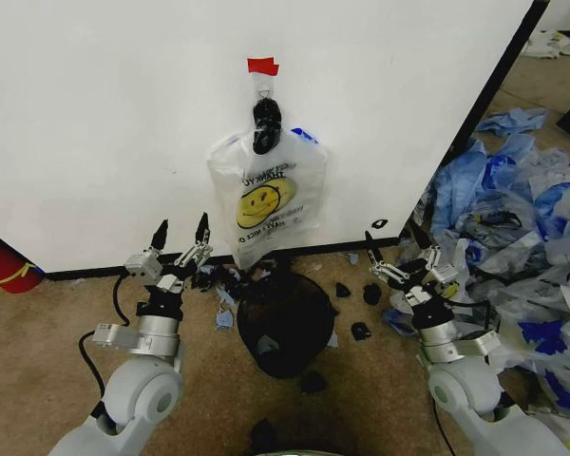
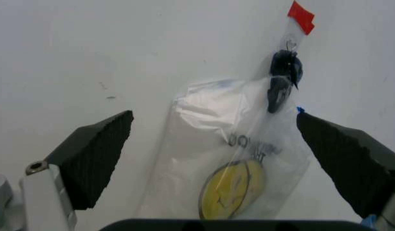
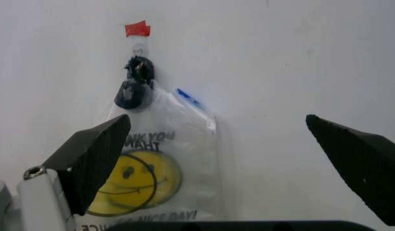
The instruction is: Pick up the garbage bag from the wall and place it over the trash bin.
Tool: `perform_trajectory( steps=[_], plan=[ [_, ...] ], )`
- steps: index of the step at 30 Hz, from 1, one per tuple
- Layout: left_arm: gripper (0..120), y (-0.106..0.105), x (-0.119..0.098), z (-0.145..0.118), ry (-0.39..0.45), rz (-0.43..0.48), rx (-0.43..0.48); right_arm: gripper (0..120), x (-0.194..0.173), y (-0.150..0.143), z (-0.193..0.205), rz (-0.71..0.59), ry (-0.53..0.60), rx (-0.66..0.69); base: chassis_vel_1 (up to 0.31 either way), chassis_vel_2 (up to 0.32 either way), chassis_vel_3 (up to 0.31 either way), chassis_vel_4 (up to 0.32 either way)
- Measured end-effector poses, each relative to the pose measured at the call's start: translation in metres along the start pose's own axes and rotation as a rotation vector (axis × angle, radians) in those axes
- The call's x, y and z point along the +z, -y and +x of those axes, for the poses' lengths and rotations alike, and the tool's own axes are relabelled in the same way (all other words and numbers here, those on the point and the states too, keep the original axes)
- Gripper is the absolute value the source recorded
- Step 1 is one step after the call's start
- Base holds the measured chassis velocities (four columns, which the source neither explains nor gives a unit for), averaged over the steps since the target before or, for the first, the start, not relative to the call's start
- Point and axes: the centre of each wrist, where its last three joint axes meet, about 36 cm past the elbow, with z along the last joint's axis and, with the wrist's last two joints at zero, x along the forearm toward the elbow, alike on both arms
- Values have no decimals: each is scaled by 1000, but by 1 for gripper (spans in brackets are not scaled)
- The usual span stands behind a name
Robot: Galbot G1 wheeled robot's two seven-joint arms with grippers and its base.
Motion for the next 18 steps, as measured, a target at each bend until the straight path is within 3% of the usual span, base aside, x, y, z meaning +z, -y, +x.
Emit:
perform_trajectory(
  steps=[9, 14, 18],
  plan=[
    [100, -8, -6, -1, 2, -19, -7, 100, 7, 1, -21, -46, 10, -18, 0, 0, 0, 0],
    [100, -13, -12, 1, 11, -32, -21, 100, 15, -3, -45, -137, 16, -23, 0, 0, 0, 0],
    [100, -17, -21, 8, 19, -45, -43, 100, 19, -17, -80, -369, 4, 1, 0, 0, 0, 0]
  ],
)
